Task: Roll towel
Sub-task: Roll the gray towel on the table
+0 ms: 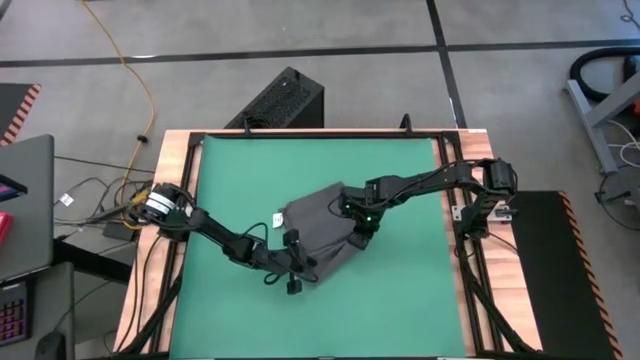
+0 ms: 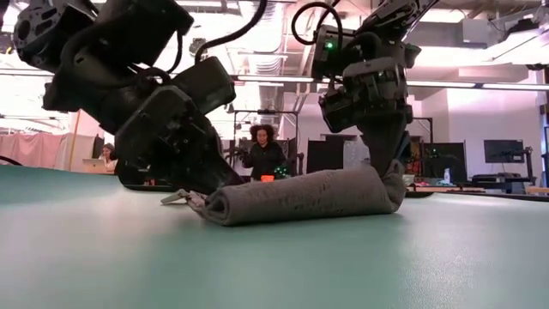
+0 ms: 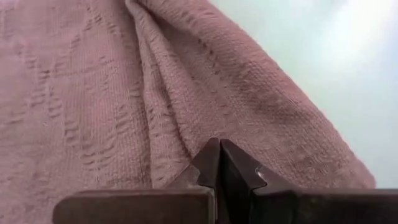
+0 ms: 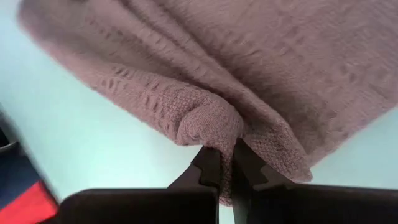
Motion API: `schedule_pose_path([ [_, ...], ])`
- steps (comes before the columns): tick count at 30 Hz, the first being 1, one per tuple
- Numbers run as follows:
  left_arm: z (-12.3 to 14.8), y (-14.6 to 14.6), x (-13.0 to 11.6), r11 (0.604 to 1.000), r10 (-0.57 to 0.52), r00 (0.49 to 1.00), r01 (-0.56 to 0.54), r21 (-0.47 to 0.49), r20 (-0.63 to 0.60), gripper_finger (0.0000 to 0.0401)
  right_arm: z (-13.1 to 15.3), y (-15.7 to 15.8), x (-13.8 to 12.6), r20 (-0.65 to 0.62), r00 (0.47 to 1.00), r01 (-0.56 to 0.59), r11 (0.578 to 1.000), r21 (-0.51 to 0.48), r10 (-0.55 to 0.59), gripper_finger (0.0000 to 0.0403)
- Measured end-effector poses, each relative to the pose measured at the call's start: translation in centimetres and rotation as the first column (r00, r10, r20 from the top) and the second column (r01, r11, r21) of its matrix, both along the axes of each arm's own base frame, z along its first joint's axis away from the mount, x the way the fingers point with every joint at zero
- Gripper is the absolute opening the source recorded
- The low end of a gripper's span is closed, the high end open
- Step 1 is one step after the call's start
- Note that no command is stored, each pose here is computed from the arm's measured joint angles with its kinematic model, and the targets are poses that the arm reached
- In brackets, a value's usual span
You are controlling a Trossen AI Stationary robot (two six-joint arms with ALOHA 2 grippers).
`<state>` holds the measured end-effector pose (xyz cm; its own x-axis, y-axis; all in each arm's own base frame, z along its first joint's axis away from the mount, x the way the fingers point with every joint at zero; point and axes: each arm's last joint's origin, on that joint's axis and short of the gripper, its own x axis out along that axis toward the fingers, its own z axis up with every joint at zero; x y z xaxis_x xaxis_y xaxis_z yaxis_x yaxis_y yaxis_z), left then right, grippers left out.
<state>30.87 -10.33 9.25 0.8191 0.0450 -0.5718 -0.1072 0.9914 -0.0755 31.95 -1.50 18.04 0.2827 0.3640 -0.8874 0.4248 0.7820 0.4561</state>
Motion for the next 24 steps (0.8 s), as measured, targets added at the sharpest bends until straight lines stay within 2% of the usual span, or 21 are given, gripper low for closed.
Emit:
schedule_pose_path([
  [3, -0.2, 0.0, -0.1, 0.997, -0.048, 0.998, 0.045, -0.065, -0.039, 0.0, 0.3, -0.3, -0.1, 0.012, 1.0, -0.002, 0.999, 0.053, 0.001, 0.0024],
  [8, -0.5, -0.3, -0.1, 0.984, -0.089, 0.994, 0.077, -0.164, -0.07, 0.0, 0.4, -1.3, -0.1, 0.026, 0.999, 0.02, 0.999, 0.049, -0.022, 0.0024],
  [15, -0.7, -0.3, -0.2, 0.98, -0.107, 0.991, 0.09, -0.178, -0.086, 0.0, 0.4, -3.5, -0.5, 0.02, 0.997, 0.07, 0.996, 0.051, -0.071, 0.0024],
  [24, -0.7, -0.4, -0.3, 0.978, -0.134, 0.987, 0.118, -0.173, -0.087, 0.0, -0.8, -4.6, 0.3, 0.062, 0.996, 0.057, 0.998, 0.022, -0.058, 0.0024],
])
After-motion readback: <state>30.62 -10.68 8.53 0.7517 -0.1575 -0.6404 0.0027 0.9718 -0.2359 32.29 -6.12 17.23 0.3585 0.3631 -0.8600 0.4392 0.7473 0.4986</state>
